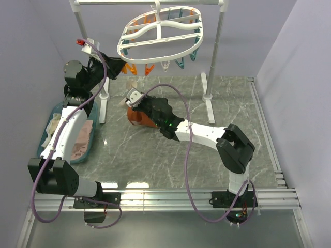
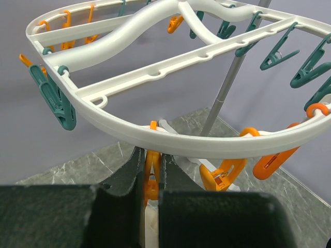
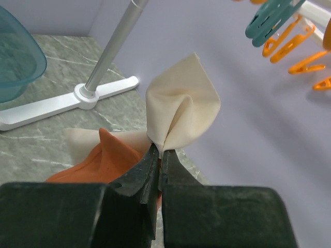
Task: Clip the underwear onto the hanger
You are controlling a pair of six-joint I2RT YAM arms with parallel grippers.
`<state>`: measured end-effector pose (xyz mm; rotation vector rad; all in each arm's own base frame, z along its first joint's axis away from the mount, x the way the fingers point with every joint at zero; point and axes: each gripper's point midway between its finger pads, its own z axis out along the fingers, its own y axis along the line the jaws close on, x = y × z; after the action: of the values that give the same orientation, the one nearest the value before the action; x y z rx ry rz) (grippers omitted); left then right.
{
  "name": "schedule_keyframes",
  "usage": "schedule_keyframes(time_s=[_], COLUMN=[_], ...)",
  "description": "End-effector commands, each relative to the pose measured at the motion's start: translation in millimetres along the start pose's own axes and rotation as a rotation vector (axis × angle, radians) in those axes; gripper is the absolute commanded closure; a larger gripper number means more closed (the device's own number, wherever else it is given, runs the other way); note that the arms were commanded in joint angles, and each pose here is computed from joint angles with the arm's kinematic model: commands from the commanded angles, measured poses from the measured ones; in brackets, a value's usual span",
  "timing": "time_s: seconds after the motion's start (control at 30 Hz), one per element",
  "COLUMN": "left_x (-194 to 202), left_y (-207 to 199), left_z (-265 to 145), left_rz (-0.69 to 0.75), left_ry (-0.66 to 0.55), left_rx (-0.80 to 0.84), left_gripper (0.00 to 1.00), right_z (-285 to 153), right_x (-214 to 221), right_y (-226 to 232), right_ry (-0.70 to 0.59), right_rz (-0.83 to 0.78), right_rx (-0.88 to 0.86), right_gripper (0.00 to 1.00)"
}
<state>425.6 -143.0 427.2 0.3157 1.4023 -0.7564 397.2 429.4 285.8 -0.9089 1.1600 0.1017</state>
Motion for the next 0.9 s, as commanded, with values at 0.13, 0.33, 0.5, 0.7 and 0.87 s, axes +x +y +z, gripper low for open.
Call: schedule_keyframes(time_s=[0.13,0.33,0.5,0.7,0.87], left_x=[1,1,4,5,5], left_y=[-7,-8,-8,-8,-9], left_z=[-5,-4,-5,-5,-5], left_rz=[-0.002,0.0,-0.005,-0.004,-0.004], left_ry=[0.015,0.02,0.029,0.031,0.032], left_rx=[0.015,0.022,0.023,0.024,0.027], left_gripper=[1.0,1.0,1.0,1.0,1.0], right_z=[-3,1,4,5,6], right_x=[-57,-65,-74,-79,-84], right_y=[-26,-30,-37,-43,-47], right_ry=[-0.155,-0.168,-0.178,-0.189,-0.193], right_rz=[-0.026,-0.023,-0.001,0.011,0.016], right_rx=[0.032,0.038,0.057,0.076,0.086], right_gripper=[1.0,1.0,1.0,1.0,1.0])
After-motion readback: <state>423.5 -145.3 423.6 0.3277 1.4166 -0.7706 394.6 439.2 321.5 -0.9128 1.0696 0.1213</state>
